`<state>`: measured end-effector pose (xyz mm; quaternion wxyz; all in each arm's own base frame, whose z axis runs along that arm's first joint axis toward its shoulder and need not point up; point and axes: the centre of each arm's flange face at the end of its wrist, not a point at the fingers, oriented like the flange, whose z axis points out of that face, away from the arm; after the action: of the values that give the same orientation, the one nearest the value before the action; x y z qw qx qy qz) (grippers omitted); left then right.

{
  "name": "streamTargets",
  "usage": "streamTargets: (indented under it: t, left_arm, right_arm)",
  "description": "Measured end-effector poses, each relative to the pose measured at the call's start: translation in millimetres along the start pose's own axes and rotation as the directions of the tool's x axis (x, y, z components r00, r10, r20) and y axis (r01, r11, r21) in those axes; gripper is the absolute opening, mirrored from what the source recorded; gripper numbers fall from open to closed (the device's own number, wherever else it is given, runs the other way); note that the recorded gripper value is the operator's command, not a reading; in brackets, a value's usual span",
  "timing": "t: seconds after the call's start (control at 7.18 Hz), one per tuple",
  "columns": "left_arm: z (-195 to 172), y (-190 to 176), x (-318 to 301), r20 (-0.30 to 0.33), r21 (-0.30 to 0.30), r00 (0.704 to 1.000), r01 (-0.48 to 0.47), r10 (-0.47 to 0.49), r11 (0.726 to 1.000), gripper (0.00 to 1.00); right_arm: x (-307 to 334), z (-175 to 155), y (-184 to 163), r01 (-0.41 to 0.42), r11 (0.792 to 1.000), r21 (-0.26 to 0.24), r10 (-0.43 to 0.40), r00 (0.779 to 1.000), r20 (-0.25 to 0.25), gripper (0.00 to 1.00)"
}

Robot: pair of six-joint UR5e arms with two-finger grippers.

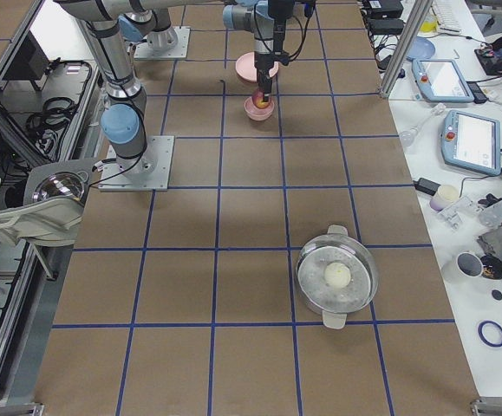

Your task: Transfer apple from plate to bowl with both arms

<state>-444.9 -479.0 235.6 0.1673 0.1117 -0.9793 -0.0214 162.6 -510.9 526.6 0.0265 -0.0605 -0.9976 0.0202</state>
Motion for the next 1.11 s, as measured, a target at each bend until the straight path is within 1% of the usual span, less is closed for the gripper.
streamTargets:
  t: [0.14, 0.28, 0.42, 0.56, 0.7, 0.84, 0.97, 1.11]
  left_arm:
    - [8, 0, -3, 0.014, -0.009, 1.0, 0.002, -0.002, 1.0, 0.88]
    - [12, -1, -4, 0.02, -0.014, 1.0, 0.003, -0.003, 1.0, 0.97]
    - [11, -1, -3, 0.018, -0.011, 1.0, 0.002, -0.002, 1.0, 1.0]
    - [0, -5, -2, 0.008, 0.004, 1.0, -0.004, 0.004, 1.0, 1.0]
    - [-24, -21, -10, -0.002, 0.027, 1.0, -0.011, 0.011, 1.0, 1.0]
    - [-60, -48, -32, -0.003, 0.047, 1.0, -0.025, 0.025, 0.999, 1.0]
    - [-100, -72, -65, 0.013, 0.047, 0.999, -0.049, 0.049, 0.998, 1.0]
    - [-133, -91, -102, 0.056, 0.034, 0.996, -0.078, 0.076, 0.996, 1.0]
  right_arm:
    - [-2, 0, -3, 0.002, 1.0, 0.019, -0.002, 1.0, 0.01, 1.0]
    - [-3, -1, -7, 0.001, 0.999, 0.047, -0.002, 1.0, 0.019, 1.0]
    - [-4, -1, -10, 0.0, 0.998, 0.071, -0.002, 1.0, 0.025, 1.0]
    - [-4, 0, -11, 0.001, 0.997, 0.079, -0.003, 1.0, 0.027, 1.0]
    - [-4, 1, -11, 0.001, 0.997, 0.082, -0.003, 1.0, 0.027, 1.0]
    - [-4, 0, -10, 0.001, 0.996, 0.084, -0.004, 1.0, 0.027, 1.0]
    - [-4, 0, -10, 0.002, 0.996, 0.084, -0.004, 1.0, 0.027, 1.0]
    - [-4, 0, -9, 0.002, 0.996, 0.085, -0.005, 1.0, 0.027, 1.0]
